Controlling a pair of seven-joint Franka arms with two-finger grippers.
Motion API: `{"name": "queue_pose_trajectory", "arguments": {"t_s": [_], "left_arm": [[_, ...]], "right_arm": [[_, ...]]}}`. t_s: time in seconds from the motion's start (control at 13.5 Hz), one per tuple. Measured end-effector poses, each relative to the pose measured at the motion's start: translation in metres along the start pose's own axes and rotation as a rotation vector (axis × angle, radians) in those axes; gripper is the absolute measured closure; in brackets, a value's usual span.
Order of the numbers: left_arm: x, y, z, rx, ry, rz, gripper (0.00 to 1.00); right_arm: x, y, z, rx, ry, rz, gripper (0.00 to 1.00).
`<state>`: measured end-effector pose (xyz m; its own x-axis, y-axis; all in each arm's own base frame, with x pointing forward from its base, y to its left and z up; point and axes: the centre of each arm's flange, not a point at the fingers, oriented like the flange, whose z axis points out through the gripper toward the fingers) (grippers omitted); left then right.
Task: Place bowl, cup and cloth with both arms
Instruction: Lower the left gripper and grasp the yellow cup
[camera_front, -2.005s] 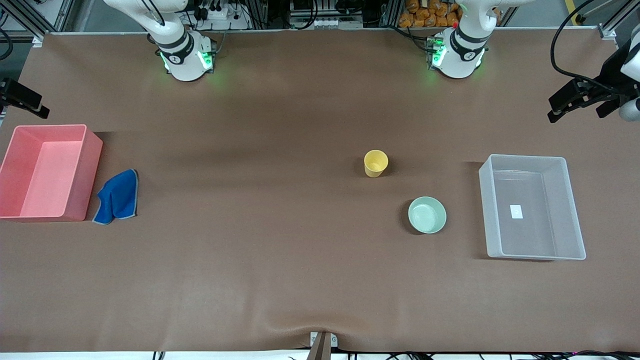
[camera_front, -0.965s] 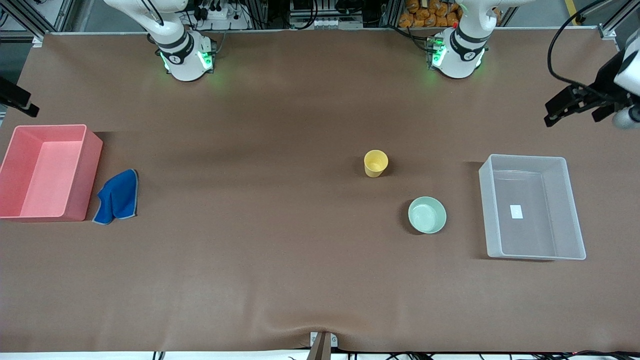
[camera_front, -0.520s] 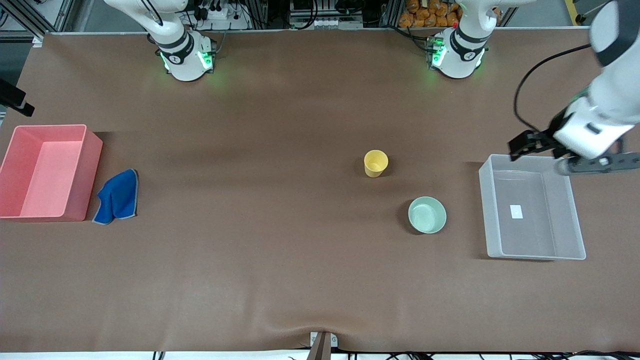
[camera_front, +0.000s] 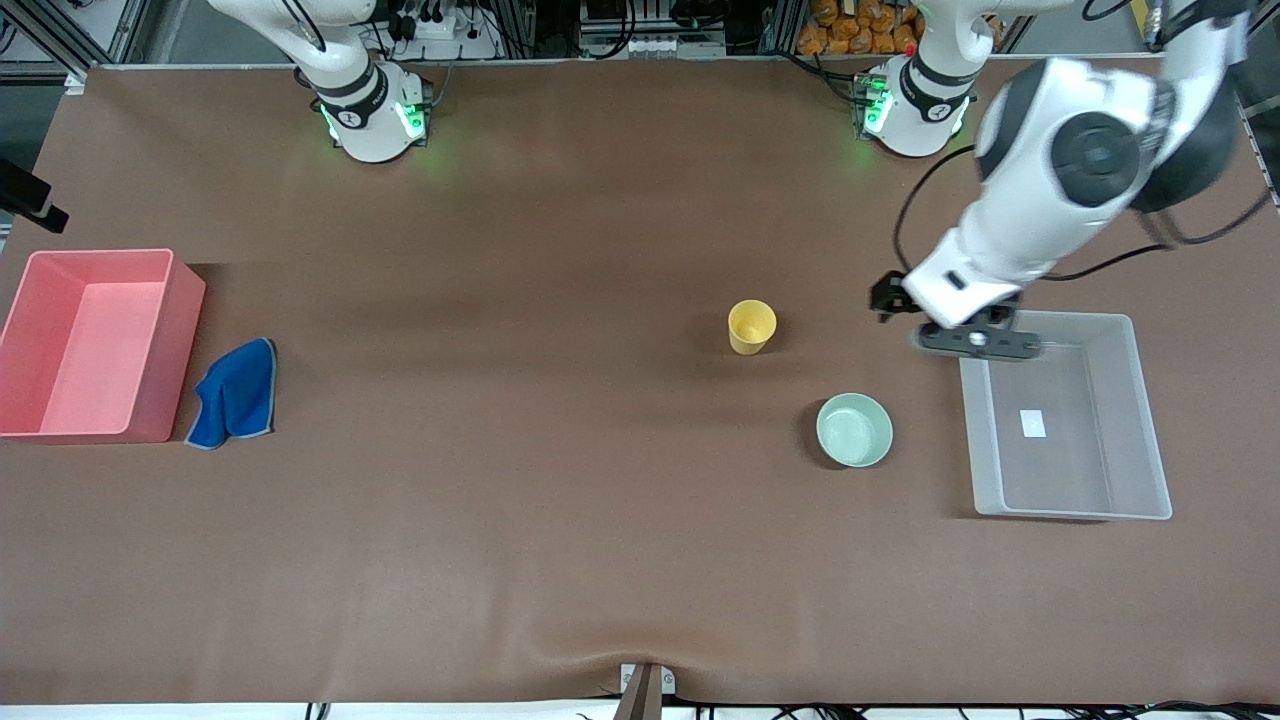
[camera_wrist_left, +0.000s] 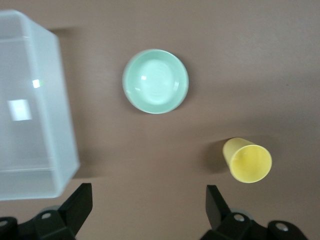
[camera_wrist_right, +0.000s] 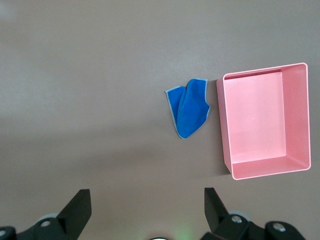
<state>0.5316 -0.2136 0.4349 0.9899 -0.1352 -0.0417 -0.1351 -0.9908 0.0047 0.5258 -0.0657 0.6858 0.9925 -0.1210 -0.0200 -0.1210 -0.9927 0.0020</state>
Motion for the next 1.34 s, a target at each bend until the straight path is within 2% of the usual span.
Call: {"name": "queue_pose_trajectory", "arguments": {"t_s": [0.22, 0.59, 0.67, 1.04, 1.11, 1.26, 1.34], "left_arm": [[-0.026, 0.043, 0.057, -0.014, 0.009, -0.016, 0.00], [-0.039, 0.072, 0.115, -0.033, -0.061, 0.014, 0.02], [-0.037, 0.076, 0.126, -0.046, -0.059, 0.014, 0.09], [-0.041, 0.107, 0.175, -0.088, -0.080, -0.045, 0.16], [-0.043, 0.109, 0.181, -0.088, -0.092, -0.045, 0.23], [-0.044, 0.109, 0.191, -0.087, -0.111, -0.046, 0.44], [-0.044, 0.109, 0.195, -0.087, -0.118, -0.047, 0.44]], "right_arm": [[0.000, 0.003, 0.000, -0.002, 0.000, 0.006, 0.00], [0.000, 0.008, -0.002, -0.002, 0.005, 0.014, 0.00], [0.000, 0.008, -0.003, -0.002, 0.006, 0.015, 0.00], [-0.001, 0.009, -0.006, -0.002, 0.012, 0.018, 0.00], [-0.001, 0.009, -0.007, -0.002, 0.015, 0.017, 0.00], [-0.001, 0.009, -0.008, -0.003, 0.017, 0.016, 0.00], [-0.001, 0.009, -0.008, -0.003, 0.018, 0.016, 0.00]]}}
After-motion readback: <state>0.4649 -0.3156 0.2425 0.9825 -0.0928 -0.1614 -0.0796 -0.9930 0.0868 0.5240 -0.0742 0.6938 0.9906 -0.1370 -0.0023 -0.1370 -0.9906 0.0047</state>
